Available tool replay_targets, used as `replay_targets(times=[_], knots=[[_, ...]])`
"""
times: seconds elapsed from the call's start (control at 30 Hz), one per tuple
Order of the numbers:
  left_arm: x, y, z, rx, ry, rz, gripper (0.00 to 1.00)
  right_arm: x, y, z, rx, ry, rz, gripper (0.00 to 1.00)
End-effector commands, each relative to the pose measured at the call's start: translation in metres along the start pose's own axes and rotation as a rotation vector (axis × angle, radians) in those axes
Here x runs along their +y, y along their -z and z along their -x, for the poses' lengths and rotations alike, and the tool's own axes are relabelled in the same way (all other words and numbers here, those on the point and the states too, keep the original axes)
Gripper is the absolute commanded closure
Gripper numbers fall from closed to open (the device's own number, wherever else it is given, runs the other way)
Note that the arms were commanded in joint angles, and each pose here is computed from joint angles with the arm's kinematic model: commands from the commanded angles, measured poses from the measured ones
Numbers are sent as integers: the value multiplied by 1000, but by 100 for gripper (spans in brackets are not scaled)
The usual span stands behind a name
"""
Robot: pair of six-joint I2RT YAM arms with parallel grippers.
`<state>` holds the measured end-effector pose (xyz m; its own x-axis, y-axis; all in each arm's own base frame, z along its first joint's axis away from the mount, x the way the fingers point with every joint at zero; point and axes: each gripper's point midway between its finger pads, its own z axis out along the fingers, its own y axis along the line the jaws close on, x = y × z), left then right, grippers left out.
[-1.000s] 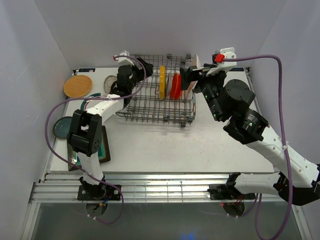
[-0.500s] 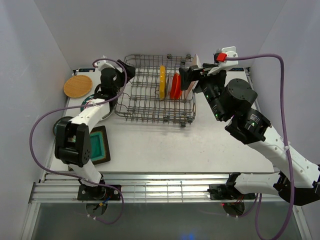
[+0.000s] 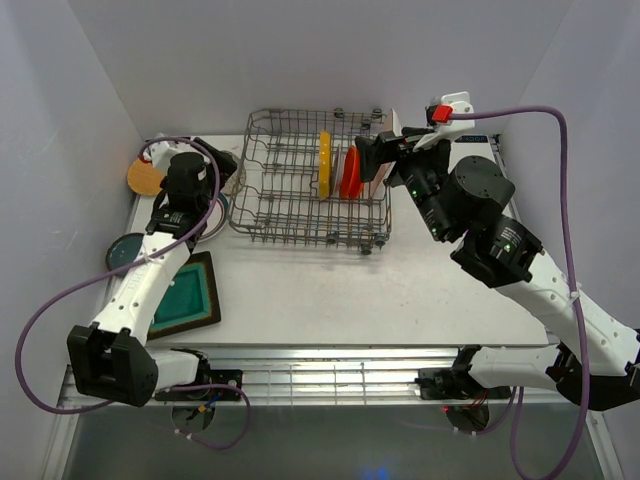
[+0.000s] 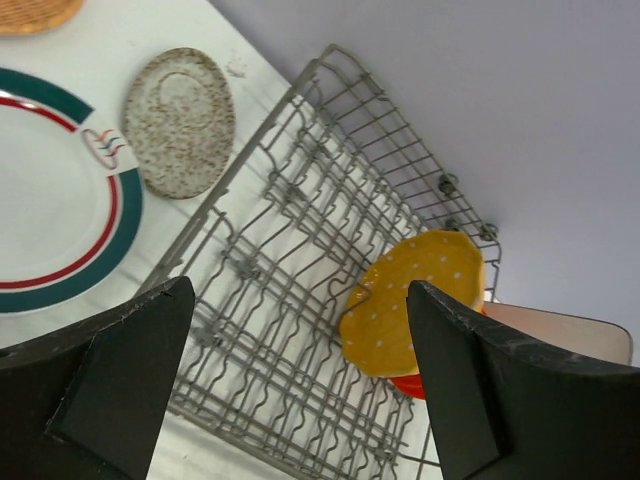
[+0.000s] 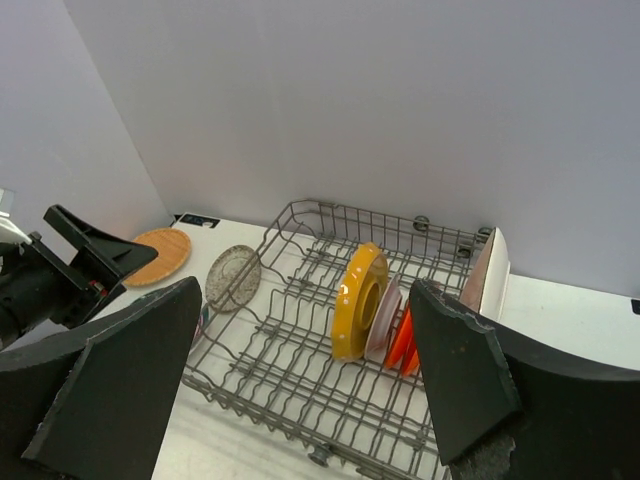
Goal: Load the plates into the dish rack
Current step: Pick up the plate at the center of the board.
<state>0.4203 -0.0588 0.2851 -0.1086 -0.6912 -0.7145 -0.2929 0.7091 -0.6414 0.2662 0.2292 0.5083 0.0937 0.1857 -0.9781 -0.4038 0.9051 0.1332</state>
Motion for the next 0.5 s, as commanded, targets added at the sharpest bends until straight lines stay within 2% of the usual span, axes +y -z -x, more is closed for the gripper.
replay_targets(times=[0.0, 0.1, 0.2, 0.3, 0.47], knots=[[24, 18, 7, -7, -19, 123, 2, 7, 0, 20, -44, -54, 25, 10], [43, 17, -4, -6, -25, 153, 2, 19, -9, 8, -11, -52, 55, 10], [62, 10, -12, 43, -9, 193, 2, 31, -18, -3, 13, -40, 87, 10], [69, 9, -2, 10, -10, 245, 2, 42, -26, -15, 39, -20, 118, 10], [99, 2, -5, 27, 117, 298, 2, 59, -43, -55, 115, 6, 149, 10]])
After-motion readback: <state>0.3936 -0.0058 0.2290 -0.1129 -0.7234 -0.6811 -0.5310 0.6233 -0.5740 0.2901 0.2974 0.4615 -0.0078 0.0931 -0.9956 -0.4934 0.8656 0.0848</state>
